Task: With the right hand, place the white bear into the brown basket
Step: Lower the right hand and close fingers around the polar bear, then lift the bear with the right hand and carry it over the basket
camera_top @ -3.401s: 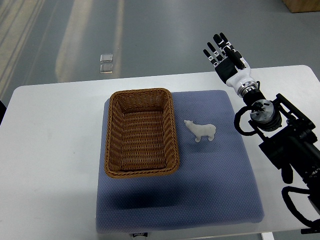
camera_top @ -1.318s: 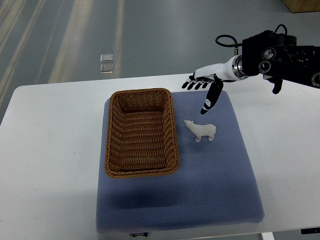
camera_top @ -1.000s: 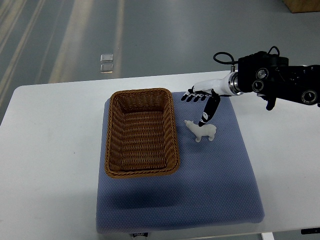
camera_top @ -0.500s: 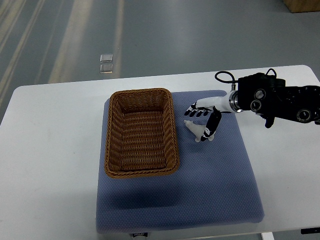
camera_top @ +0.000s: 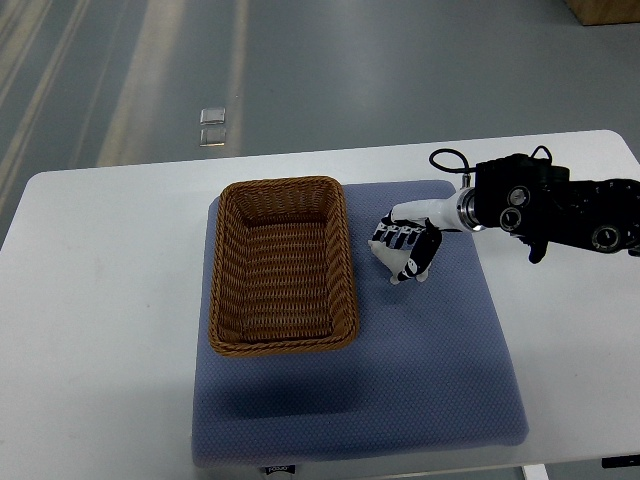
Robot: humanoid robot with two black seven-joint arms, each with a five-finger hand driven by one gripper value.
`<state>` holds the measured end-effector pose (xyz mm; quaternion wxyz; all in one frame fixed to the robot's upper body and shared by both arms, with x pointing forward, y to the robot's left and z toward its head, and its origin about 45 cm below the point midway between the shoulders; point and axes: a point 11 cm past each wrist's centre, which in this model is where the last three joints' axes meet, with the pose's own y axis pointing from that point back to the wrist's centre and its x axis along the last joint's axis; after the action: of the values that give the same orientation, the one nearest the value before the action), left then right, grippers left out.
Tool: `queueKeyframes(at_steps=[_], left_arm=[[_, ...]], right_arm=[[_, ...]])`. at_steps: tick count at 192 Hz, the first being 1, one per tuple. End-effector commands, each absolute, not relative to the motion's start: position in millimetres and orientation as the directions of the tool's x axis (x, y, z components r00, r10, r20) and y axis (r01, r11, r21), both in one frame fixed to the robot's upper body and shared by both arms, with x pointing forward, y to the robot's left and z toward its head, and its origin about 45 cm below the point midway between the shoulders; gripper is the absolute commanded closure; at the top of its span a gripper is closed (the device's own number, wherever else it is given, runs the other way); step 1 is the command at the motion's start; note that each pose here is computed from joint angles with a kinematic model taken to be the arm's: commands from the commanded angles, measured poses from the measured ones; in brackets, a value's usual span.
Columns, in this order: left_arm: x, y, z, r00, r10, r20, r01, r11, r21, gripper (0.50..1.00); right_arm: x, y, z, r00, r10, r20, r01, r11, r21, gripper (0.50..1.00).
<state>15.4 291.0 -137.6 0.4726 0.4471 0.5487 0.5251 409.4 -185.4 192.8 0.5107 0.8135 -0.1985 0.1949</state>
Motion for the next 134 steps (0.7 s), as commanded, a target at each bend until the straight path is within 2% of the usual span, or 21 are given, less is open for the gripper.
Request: queueKeyframes(at_steps=[1, 4, 19, 27, 86, 134], left_arm=[[15, 291, -138, -0.153, 0.987, -0.049, -0.006, 0.049, 0.999, 0.500], [15, 291, -138, -0.153, 0.987, -0.049, -0.006, 0.049, 0.999, 0.500], [15, 291, -138, -0.154, 0.987, -0.048, -0.006, 0.047, 0.999, 0.500], [15, 291, -138, -0.154, 0.987, -0.048, -0.006, 0.047, 0.999, 0.500], [15, 291, -138, -0.152, 0.987, -0.048, -0.004, 0.047, 0.999, 0.500], [16, 288, -138, -0.149, 0.987, -0.053, -0.006, 0.053, 0.999, 0.500]], right_arm=[[408, -187, 191, 0.843, -0.110, 0.527, -0.523, -0.395, 0.755, 0.828], [408, -187, 189, 0.844, -0.106, 0.526, -0.521, -0.394, 0.757, 0.854], [407, -187, 190, 0.843, -0.097, 0.529, -0.520, -0.397, 0.756, 0.916], [407, -189, 190, 0.840, -0.096, 0.534, -0.525, -0.393, 0.755, 0.932], [422, -203, 229, 0.803, -0.128, 0.582, -0.579, -0.399, 0.711, 0.922], [443, -208, 316, 0.720, -0.129, 0.682, -0.660, -0.429, 0.617, 0.918]])
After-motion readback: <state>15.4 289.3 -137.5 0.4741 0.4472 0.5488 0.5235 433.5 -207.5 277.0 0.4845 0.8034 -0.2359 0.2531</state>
